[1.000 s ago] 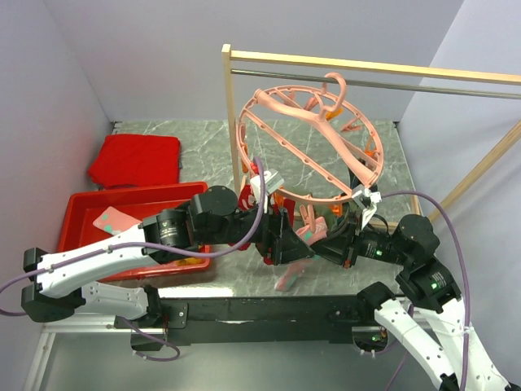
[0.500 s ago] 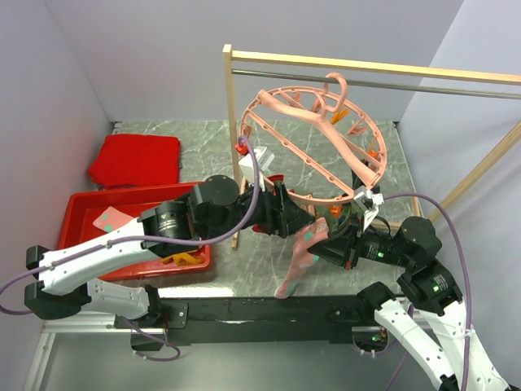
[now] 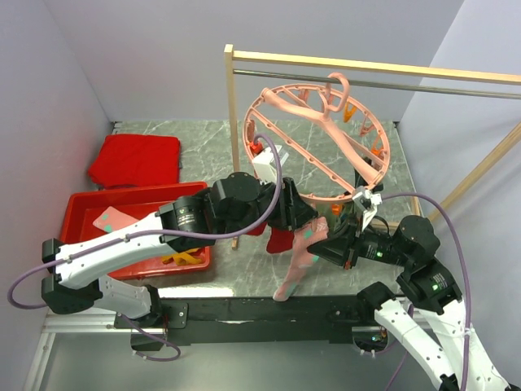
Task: Remove the socks clipped to the hanger
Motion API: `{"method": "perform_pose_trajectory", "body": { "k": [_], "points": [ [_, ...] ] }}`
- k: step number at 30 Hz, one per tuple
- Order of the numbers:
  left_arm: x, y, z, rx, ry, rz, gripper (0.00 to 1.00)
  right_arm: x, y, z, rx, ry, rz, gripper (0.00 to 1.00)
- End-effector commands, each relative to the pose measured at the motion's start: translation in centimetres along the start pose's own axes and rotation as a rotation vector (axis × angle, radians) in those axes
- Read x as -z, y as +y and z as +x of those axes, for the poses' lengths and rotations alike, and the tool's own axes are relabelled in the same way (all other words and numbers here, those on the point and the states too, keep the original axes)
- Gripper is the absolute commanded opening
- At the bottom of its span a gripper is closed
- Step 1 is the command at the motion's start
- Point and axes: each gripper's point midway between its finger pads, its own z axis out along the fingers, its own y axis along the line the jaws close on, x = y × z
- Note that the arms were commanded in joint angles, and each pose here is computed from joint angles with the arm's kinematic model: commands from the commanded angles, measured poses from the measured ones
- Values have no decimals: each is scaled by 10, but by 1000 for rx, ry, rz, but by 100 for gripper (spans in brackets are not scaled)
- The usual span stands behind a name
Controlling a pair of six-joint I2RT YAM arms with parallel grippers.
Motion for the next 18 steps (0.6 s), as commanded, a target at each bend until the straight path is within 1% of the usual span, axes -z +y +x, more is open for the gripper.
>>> {"method": "perform_pose_trajectory", "body": {
  "k": [1,3,4,6,7,11,15,17,18],
  "points": [
    [4,-16,-25,-10,-67,28,31,0,4,-4,29,3,-12,0],
    [3,-16,-25,-15,-66,22,24,0,4,-1,29,9,-16,0],
    [2,-14,-25,-16,-65,17,17,0,3,0,27,10,-16,0],
    [3,-13,-24,-21,-67,15,8,0,3,8,18,33,-32,0],
    [3,-11,-24,-21,-67,10,1,1,3,12,14,46,-37,0],
    [6,-9,-26,-22,-85,6,1,5,-1,33,3,104,-42,0],
    [5,-4,-22,-18,-70,-10,3,9,0,43,-11,125,-48,0],
    [6,-4,-20,-18,-62,-8,18,8,-1,42,-12,124,-45,0],
    [6,-5,-18,-19,-54,-4,28,8,-2,41,-12,119,-43,0]
  ]
}}
